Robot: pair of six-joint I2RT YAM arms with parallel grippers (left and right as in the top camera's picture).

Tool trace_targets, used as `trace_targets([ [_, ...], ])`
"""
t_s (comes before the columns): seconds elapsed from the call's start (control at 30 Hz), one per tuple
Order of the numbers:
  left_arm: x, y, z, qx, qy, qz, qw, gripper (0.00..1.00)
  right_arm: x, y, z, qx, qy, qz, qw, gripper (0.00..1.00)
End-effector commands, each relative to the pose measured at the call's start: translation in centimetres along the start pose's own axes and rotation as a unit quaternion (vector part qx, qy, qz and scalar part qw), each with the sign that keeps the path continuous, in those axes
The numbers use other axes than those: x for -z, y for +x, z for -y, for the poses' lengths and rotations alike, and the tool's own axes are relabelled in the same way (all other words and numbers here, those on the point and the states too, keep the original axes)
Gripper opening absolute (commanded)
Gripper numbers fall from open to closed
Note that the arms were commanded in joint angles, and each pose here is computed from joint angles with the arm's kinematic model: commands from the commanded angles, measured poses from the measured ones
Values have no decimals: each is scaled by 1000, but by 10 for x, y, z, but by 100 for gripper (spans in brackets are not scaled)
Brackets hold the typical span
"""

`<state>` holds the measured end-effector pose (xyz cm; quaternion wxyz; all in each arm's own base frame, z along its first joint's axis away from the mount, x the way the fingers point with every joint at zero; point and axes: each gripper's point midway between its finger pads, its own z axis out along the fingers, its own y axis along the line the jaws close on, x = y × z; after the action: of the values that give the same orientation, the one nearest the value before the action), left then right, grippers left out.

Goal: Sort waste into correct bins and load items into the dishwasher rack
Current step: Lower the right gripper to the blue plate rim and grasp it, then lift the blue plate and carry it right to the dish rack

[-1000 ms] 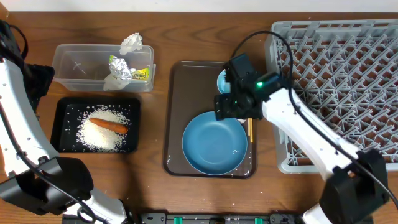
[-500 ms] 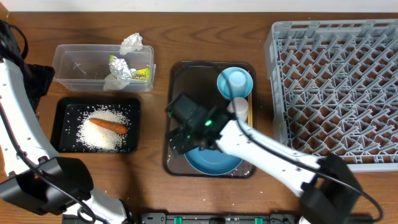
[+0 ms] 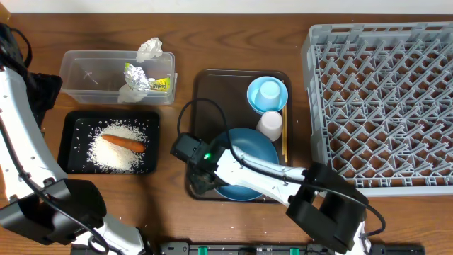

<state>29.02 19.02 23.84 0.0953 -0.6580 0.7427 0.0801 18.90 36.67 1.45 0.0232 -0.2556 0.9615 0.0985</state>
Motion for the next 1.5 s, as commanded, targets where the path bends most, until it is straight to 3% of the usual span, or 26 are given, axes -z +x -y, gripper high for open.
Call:
trace_targets([
  [0.0,2,-4,-3,4,-5,9,1000,98,2,-4,-2,0,2,7,1000,36],
  [0.07,2,-4,-3,4,-5,9,1000,98,2,-4,-2,0,2,7,1000,28],
  [0.2,2,-4,-3,5,-5,9,1000,98,6,-5,-6,0,-6,8,1000,1],
  [0.47,2,-4,-3,4,-5,9,1000,98,53,-21,-33,29,-51,24,998,1],
  [0.77,2,-4,-3,5,-5,9,1000,98,181,-65,-16,48,-75,133,987,1],
  [1.03,2,-4,-3,4,-5,9,1000,98,295,-81,96,-23,-80,260,962,1],
  [1.17,2,-4,-3,4,-5,9,1000,98,356,-78,175,-33,-113,343,932,1],
  [1.47,2,-4,-3,5,-5,9,1000,98,406,-64,320,-126,-130,450,875,1],
])
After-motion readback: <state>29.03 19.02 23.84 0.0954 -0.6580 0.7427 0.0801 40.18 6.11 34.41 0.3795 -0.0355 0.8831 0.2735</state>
